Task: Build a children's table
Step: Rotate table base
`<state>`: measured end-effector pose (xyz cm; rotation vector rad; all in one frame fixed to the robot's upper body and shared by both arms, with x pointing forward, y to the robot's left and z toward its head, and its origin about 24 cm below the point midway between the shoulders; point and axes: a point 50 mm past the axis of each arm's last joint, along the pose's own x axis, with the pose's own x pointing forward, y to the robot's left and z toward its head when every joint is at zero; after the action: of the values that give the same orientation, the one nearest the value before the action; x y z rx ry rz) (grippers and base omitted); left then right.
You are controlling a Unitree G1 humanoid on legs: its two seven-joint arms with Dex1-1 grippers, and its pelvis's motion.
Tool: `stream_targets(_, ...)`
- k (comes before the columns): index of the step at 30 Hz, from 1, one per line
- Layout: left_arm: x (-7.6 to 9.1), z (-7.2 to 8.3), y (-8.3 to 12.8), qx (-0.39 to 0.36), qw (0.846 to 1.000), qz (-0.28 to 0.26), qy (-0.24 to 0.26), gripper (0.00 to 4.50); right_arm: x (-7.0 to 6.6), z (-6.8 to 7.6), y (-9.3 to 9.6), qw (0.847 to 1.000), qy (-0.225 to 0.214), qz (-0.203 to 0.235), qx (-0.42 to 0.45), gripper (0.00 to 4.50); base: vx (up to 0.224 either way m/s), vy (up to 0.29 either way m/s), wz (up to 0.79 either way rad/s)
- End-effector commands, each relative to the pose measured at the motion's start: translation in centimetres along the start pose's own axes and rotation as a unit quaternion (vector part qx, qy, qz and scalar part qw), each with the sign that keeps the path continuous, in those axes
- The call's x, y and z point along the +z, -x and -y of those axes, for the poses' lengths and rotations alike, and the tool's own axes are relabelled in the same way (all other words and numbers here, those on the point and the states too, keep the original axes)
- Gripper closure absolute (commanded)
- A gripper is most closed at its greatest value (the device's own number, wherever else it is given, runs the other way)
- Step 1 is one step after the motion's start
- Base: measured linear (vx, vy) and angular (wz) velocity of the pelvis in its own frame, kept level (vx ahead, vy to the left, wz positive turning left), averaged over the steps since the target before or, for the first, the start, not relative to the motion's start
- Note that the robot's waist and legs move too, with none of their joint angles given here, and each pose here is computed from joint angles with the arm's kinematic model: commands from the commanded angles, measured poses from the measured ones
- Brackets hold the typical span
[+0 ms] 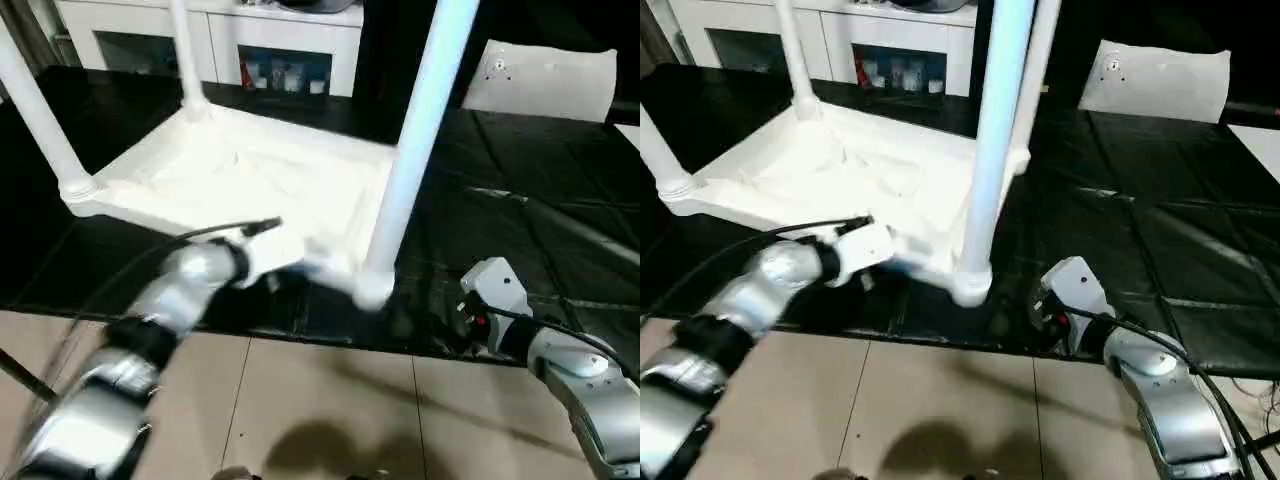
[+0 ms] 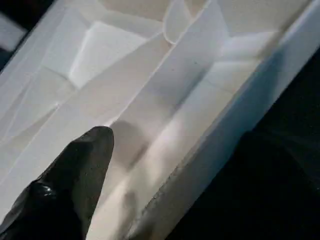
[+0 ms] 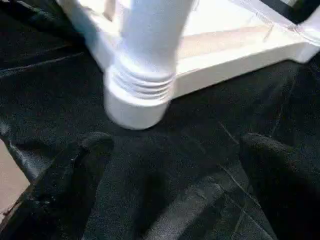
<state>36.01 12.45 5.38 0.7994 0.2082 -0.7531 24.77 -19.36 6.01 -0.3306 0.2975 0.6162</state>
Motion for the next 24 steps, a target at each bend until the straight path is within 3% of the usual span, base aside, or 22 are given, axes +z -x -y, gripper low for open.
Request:
stream_targets(1, 1.6, -1.8, -0.4, 0.072, 0.996, 0.034, 0.035, 0.1, 0.3, 0.0, -0.2, 1.0, 0.001, 0.001, -0.004, 0.0, 0.0, 0.0, 0.0)
stream_targets(3, 1.8, -1.8, -0.6, 0.088, 0.994, 0.042, 0.057, 0.1, 0.3, -0.2, -0.2, 1.0, 0.0, 0.001, -0.005, 0.0, 0.0, 0.0, 0.0)
stream_targets(4, 1.9, -1.8, -0.8, 0.108, 0.986, 0.062, 0.109, 0.1, 0.4, -0.5, -0.3, 1.0, -0.005, 0.004, -0.007, 0.0, 0.0, 0.0, 0.0)
stream_targets(5, 2.0, -1.8, -0.8, 0.11, 0.985, 0.066, 0.117, 0.1, 0.4, -0.5, -0.3, 1.0, -0.006, 0.004, -0.007, 0.0, 0.0, 0.0, 0.0)
stream_targets(7, 2.3, -1.1, -0.5, 0.1, 0.967, 0.127, 0.199, 0.1, 0.6, -1.0, -0.2, 0.999, -0.022, 0.017, -0.022, 0.0, 0.0, 0.0, 0.0)
stream_targets(9, 2.4, -0.6, -0.1, 0.09, 0.959, 0.153, 0.221, 0.1, 0.6, -1.0, -0.1, 0.998, -0.034, 0.026, -0.036, 0.0, 0.0, 0.0, 0.0)
stream_targets(12, 1.8, 1.0, 1.8, 0.097, 0.931, 0.193, 0.294, 0.1, 1.0, -1.0, 0.2, 0.988, -0.104, 0.066, -0.088, 0.0, 0.0, 0.0, 0.0)
stream_targets(16, 1.3, 2.0, 4.2, 0.13, 0.916, 0.2, 0.321, 0.1, 1.4, -1.1, 0.5, 0.976, -0.15, 0.086, -0.132, 0.0, 0.0, 0.0, 0.0)
stream_targets(18, 1.1, 2.2, 6.0, 0.164, 0.907, 0.207, 0.329, 0.1, 1.5, -1.7, 0.3, 0.966, -0.195, 0.092, -0.143, 0.0, 0.0, 0.0, 0.0)
stream_targets(24, 0.4, 2.5, 9.1, 0.235, 0.879, 0.194, 0.365, 0.1, 1.4, -3.0, -0.5, 0.965, -0.206, 0.077, -0.146, 0.0, 0.0, 0.0, 0.0)
